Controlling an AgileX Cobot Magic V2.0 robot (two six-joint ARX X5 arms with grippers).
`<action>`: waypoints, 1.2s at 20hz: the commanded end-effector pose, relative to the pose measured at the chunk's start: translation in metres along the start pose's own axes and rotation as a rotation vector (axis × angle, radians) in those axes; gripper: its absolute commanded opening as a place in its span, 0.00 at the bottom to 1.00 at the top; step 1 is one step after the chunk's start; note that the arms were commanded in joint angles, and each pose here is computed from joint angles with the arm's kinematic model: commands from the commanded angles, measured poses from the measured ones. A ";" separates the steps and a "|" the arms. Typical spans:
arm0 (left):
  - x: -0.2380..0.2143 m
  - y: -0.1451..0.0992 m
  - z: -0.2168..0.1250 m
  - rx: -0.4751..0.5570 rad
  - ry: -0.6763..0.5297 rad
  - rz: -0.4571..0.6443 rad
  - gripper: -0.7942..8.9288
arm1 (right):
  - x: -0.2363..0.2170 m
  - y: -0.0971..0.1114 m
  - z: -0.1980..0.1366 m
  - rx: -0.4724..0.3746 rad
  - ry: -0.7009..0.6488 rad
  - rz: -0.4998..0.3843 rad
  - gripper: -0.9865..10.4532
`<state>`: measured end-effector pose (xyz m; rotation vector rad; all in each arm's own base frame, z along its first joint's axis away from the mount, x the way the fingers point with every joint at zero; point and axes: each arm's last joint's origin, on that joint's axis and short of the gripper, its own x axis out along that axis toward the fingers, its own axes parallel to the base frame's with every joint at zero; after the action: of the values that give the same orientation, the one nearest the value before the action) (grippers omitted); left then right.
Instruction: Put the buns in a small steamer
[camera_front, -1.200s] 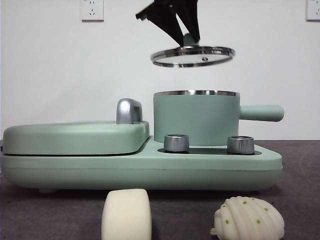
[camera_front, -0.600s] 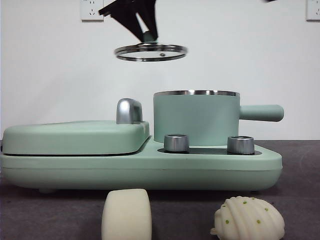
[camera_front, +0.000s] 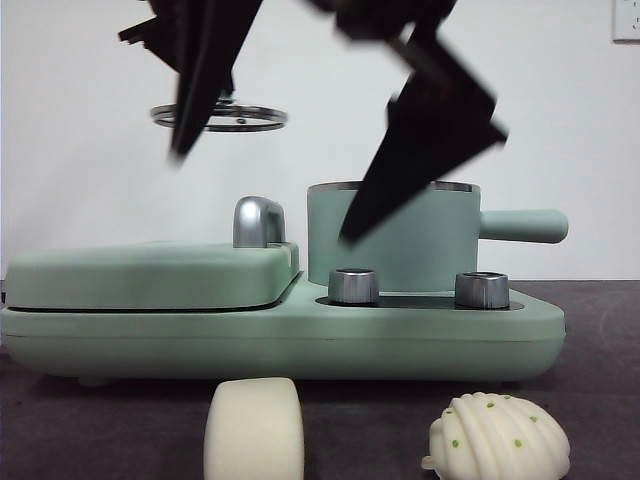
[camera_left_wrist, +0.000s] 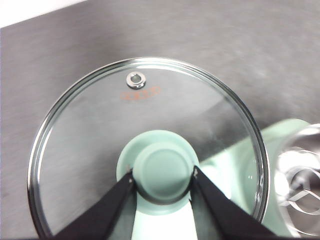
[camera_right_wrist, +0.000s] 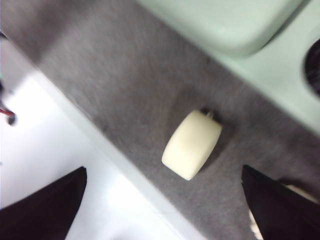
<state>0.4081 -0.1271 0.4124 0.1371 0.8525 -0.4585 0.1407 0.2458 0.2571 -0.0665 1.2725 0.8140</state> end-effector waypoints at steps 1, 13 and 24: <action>-0.005 0.007 0.004 -0.005 -0.049 0.014 0.14 | 0.023 0.008 0.003 0.005 0.048 -0.023 0.51; -0.006 0.015 0.004 -0.019 -0.053 0.028 0.14 | 0.093 0.005 0.001 -0.019 0.139 -0.164 0.25; -0.007 0.018 0.003 -0.024 -0.053 0.032 0.14 | -0.021 -0.008 0.089 0.002 0.086 -0.208 0.21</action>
<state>0.4133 -0.1088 0.4124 0.1192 0.8539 -0.4145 0.2145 0.2644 0.2993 -0.1947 1.3500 0.5943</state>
